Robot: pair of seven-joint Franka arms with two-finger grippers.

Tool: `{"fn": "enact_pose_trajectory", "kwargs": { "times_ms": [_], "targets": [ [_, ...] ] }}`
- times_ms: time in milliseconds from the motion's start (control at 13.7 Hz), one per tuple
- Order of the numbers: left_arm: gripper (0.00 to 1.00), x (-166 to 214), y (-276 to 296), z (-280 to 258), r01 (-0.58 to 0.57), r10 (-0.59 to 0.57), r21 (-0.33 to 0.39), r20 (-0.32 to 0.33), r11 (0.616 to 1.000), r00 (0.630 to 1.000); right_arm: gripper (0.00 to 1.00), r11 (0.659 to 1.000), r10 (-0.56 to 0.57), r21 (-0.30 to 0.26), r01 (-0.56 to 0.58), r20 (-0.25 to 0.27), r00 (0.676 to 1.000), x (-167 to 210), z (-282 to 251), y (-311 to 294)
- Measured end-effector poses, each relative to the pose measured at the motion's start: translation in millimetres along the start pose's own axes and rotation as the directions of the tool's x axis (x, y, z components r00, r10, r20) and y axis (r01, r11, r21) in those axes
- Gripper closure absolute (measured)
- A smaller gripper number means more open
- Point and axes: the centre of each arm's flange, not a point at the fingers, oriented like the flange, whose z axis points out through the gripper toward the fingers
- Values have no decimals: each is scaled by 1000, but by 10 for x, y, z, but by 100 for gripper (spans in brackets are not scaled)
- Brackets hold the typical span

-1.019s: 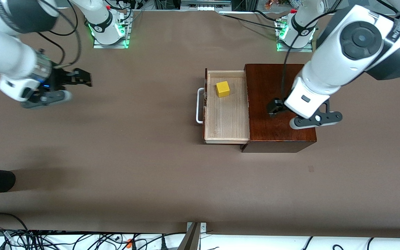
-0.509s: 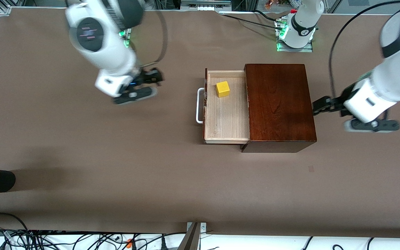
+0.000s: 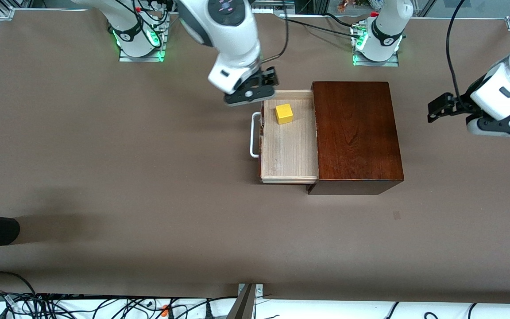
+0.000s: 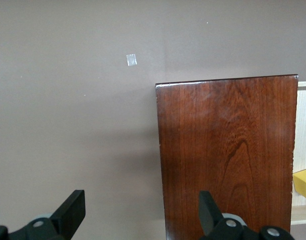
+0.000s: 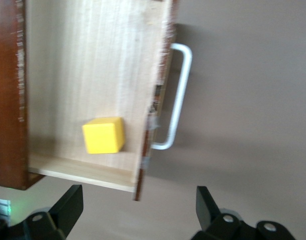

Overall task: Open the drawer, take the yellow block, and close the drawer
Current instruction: 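Grasp the yellow cube in the drawer with the right gripper and lift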

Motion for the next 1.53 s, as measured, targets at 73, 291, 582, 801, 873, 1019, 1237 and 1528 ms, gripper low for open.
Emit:
{"fn": "enact_pose_trajectory", "kwargs": {
  "times_ms": [73, 291, 582, 801, 873, 1019, 1237, 1528],
  "targets": [
    [0, -33, -11, -28, 0, 0, 0, -5, 1000, 1000, 0, 1000, -8, -5, 8, -25, 1000, -53, 94, -142],
    [0, -69, 12, -74, -5, 5, 1, -12, 1000, 1000, 0, 999, -18, -31, 15, -79, 997, -126, 580, -454],
    [0, -76, 33, -71, -8, 9, 1, -7, 1000, 1000, 0, 997, -13, -81, 3, -124, 992, -298, 1261, -777],
    [0, -77, 35, -72, -9, 9, 1, -7, 1000, 1000, 0, 996, -28, -90, 16, -138, 990, -308, 1392, -821],
    [0, -78, 36, -73, -9, 9, 1, -7, 1000, 1000, 0, 996, -33, -88, 20, -148, 988, -288, 1433, -824],
    [0, -79, 36, -75, -9, 9, 1, -7, 1000, 1000, 0, 996, -41, -85, 28, -165, 985, -252, 1536, -828],
    [0, -94, 37, -76, -10, 10, 1, 1, 1000, 1000, 0, 994, -63, -102, 45, -183, 981, -224, 1676, -822],
    [0, -100, 37, -83, -10, 10, 1, 2, 1000, 1000, 8, 993, -69, -112, 49, -188, 980, -211, 1715, -812]
  ]
}}
